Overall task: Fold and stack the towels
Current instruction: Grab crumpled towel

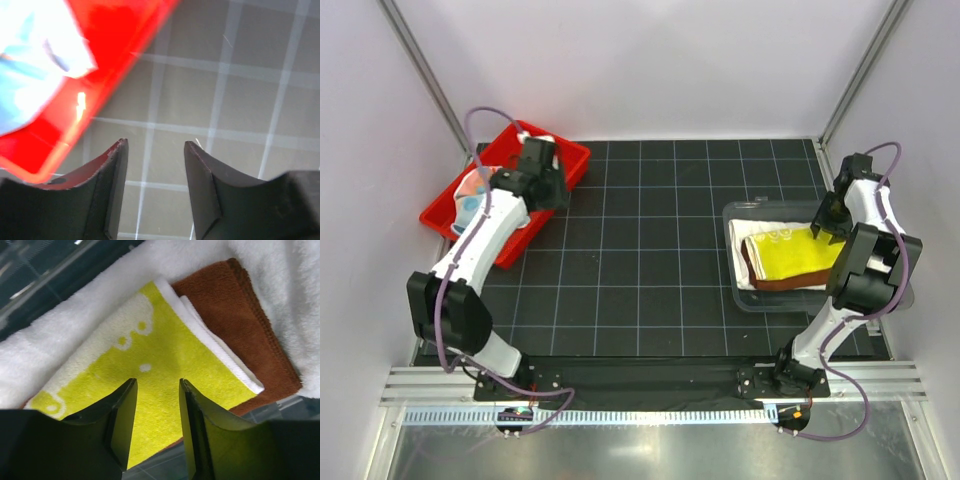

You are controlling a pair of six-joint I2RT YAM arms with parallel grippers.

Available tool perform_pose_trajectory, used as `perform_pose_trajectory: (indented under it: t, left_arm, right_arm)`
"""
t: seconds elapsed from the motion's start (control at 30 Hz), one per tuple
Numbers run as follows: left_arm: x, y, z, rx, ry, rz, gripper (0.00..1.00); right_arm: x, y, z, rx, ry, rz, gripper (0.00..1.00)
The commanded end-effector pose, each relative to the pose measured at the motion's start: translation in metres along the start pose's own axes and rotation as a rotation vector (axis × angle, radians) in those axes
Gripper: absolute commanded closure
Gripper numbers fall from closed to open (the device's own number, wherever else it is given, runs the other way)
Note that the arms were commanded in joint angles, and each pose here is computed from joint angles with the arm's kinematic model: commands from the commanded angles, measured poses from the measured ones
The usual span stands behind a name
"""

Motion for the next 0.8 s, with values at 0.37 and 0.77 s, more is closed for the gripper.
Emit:
perform_pose_trajectory:
  t: [0.37,0.77]
  left_arm:
    - [-0.071,-0.107,0.193,-0.395,0.295,0.002,0.41]
    - [-0.050,-0.179,0.212,-0.414,0.259,0.222,1.00]
  right_arm:
    - [-0.047,0.144,0.067,-0.399,-0.086,-0.561,0.32]
    - [-0.017,0.167,0.130,-0.474,0.124,-0.580,0.28]
Point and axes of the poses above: each gripper's point midway between its finger pads, its own y axis back along the fingers, its own z axis along the line the jaws close on, x = y × z, the point moved 3 cm from there along y, back along the fingers, and after that the axes turned 3 degrees about y, right-handed, at the moved point
